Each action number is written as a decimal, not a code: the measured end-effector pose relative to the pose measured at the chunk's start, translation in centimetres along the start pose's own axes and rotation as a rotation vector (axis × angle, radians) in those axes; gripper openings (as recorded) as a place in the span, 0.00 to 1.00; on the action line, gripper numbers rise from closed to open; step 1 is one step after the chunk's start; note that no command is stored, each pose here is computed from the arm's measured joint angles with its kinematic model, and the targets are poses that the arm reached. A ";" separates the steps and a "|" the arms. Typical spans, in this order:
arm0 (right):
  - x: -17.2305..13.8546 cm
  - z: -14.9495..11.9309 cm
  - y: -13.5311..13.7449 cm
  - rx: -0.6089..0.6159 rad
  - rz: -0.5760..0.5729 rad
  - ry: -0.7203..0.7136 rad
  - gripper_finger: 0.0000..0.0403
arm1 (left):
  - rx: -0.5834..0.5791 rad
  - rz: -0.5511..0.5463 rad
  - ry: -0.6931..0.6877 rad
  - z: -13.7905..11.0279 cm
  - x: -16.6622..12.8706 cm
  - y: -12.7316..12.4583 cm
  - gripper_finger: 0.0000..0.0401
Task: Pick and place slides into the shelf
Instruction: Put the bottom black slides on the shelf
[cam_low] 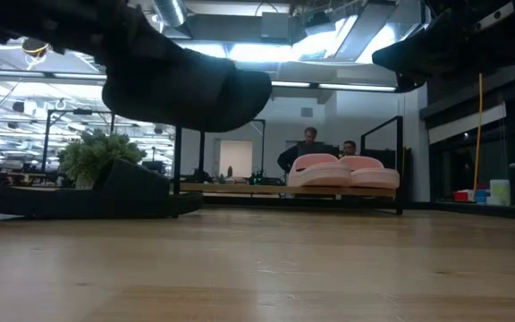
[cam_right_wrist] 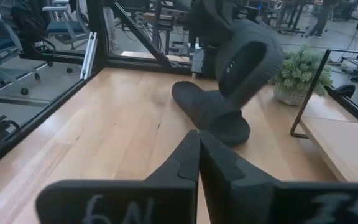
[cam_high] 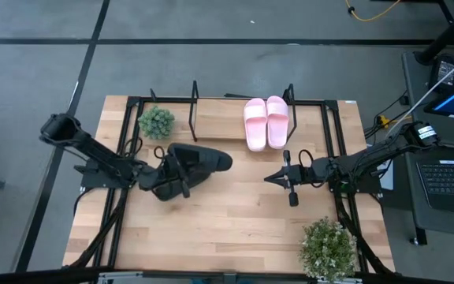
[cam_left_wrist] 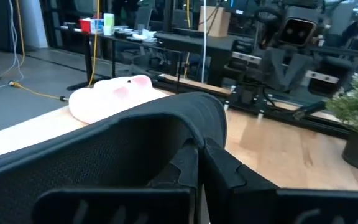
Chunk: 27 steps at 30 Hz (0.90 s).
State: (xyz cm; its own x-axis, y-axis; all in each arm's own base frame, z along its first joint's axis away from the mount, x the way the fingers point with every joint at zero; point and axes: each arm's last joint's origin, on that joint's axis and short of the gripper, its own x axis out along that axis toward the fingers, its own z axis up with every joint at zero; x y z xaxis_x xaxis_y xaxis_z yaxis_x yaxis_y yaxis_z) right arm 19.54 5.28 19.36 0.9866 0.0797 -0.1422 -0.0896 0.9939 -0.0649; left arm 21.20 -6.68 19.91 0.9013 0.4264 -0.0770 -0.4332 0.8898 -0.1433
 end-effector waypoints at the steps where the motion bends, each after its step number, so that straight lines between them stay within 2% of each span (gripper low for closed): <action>1: 0.0 0.0 0.0 0.000 0.000 0.000 0.03 | -0.004 0.001 0.001 0.0 0.3 0.2 0.00; 8: 0.0 0.0 0.0 0.000 0.000 0.002 0.03 | -0.105 -0.035 -0.003 -1.1 2.2 0.4 0.00; 13: 0.4 -0.6 0.1 -0.007 0.001 0.036 0.03 | -0.182 -0.107 -0.081 -2.0 3.4 -0.3 0.00; 17: 1.0 -1.4 0.3 -0.007 0.002 0.069 0.03 | -0.219 -0.153 -0.083 -2.6 5.0 -1.4 0.00; 23: 2.0 -2.1 0.5 -0.008 0.004 0.057 0.03 | -0.143 -0.181 -0.094 -2.6 7.9 -3.5 0.00; 27: 2.1 -2.0 1.0 -0.006 0.042 0.035 0.03 | -0.075 -0.157 -0.122 -2.1 9.1 -3.7 0.00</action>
State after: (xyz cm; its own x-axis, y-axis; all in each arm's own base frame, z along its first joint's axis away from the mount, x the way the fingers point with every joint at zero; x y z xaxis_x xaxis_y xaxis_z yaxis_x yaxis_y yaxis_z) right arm 21.25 6.26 16.98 0.9767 0.1186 -0.1790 -0.1319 0.9892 -0.0643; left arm 31.02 -6.42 17.72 0.9501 0.3036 0.0717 -0.2822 0.9344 -0.2174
